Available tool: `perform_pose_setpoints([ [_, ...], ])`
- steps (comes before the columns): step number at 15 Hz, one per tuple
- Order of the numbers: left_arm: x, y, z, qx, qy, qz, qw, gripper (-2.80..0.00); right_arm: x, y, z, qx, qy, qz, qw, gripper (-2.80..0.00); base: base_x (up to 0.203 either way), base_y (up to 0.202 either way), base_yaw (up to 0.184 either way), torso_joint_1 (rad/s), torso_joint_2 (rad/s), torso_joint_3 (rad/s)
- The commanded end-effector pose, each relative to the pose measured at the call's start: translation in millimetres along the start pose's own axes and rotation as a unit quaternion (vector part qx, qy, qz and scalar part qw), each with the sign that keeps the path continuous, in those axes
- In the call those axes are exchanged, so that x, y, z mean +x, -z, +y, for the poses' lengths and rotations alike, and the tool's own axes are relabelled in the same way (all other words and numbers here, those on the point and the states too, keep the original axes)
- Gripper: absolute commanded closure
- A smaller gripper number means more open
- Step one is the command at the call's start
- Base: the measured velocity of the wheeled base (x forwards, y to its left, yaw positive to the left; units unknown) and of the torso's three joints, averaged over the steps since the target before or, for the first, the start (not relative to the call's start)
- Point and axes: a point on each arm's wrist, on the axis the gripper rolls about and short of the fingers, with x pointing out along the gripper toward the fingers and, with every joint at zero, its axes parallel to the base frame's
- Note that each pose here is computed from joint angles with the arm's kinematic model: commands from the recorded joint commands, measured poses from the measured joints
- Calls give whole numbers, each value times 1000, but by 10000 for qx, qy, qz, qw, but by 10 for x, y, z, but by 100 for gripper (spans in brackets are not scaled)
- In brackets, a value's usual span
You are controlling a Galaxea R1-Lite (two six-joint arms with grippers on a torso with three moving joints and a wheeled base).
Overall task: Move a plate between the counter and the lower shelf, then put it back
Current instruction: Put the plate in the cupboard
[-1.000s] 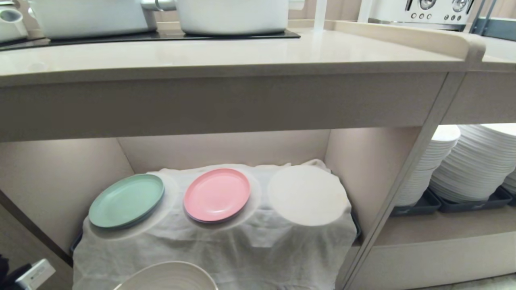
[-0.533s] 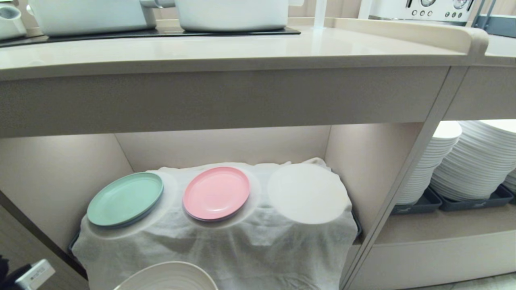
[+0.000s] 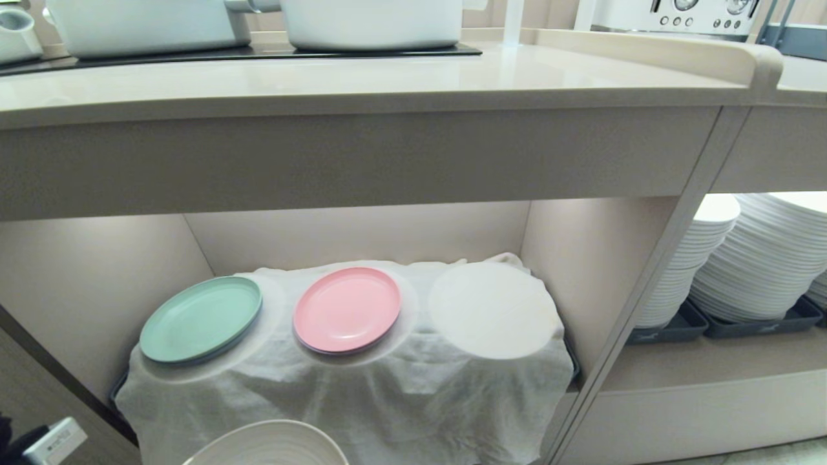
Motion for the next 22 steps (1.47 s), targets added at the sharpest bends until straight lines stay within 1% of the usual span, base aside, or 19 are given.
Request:
perform_pose_setpoints([
  [1, -4, 3, 1, -17, 7, -2, 10000, 0, 1, -1, 0, 2, 0, 3, 10000, 0, 0, 0, 0, 0, 0, 0],
  [4, -22, 13, 0, -4, 34, -75, 10000, 0, 1, 0, 0, 1, 0, 9, 10000, 0, 0, 0, 0, 0, 0, 0],
  [8, -22, 23, 5, -4, 42, -74, 10000, 0, 1, 1, 0, 1, 0, 11, 10000, 0, 0, 0, 0, 0, 0, 0],
  [12, -18, 26, 2, -7, 125, -17, 9999, 0, 1, 1, 0, 1, 0, 11, 10000, 0, 0, 0, 0, 0, 0, 0],
  [15, 29, 68, 36, -35, 60, 102, 9999, 0, 1, 0, 0, 1, 0, 8, 10000, 0, 0, 0, 0, 0, 0, 0],
  [22, 49, 84, 48, -51, 59, 168, 9998, 0, 1, 0, 0, 1, 0, 9, 10000, 0, 0, 0, 0, 0, 0, 0],
])
